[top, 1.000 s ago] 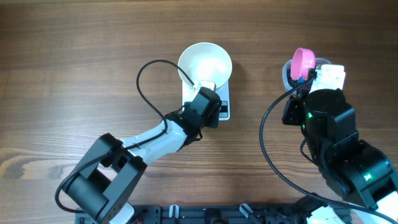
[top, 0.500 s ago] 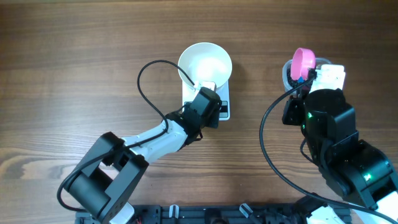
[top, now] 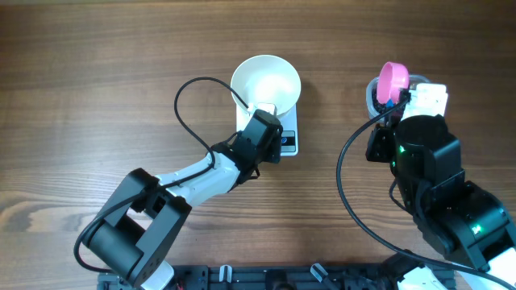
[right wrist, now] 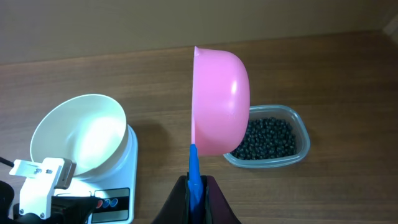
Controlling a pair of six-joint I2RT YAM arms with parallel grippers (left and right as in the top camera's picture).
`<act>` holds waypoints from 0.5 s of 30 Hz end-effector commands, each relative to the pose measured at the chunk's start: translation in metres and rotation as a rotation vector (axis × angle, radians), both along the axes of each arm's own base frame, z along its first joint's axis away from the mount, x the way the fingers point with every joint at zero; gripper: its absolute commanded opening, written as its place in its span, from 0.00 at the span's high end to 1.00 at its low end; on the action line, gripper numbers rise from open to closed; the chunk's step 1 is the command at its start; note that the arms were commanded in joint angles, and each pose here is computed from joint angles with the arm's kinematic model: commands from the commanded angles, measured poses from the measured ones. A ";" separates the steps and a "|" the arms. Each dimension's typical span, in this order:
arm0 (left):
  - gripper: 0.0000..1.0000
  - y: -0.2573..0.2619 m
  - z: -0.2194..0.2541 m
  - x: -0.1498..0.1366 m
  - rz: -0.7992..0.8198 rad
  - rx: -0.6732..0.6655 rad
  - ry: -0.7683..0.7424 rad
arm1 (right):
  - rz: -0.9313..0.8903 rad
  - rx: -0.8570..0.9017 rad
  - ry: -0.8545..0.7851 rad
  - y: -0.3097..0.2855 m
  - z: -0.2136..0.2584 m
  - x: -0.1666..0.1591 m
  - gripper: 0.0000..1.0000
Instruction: Scoop item into bowl and weigh 150g on scale
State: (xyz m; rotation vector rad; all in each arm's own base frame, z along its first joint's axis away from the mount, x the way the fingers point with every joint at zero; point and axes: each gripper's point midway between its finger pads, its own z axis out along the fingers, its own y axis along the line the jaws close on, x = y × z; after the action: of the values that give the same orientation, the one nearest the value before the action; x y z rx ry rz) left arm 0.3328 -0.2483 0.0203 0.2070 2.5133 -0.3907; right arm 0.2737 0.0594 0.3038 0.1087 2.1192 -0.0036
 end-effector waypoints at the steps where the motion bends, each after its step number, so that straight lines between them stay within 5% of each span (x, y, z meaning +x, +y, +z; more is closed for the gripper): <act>1: 0.96 0.001 -0.012 -0.005 -0.041 0.024 0.024 | -0.016 -0.005 -0.028 -0.004 0.010 0.001 0.96; 15: 0.96 -0.004 -0.012 -0.008 -0.085 0.020 0.024 | -0.016 -0.003 -0.031 -0.004 0.011 0.002 0.96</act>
State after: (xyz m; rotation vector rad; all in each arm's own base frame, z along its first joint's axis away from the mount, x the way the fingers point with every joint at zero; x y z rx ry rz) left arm 0.3305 -0.2521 0.0203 0.2776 2.5096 -0.4027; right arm 0.2738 0.0595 0.3039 0.1093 2.1185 -0.0030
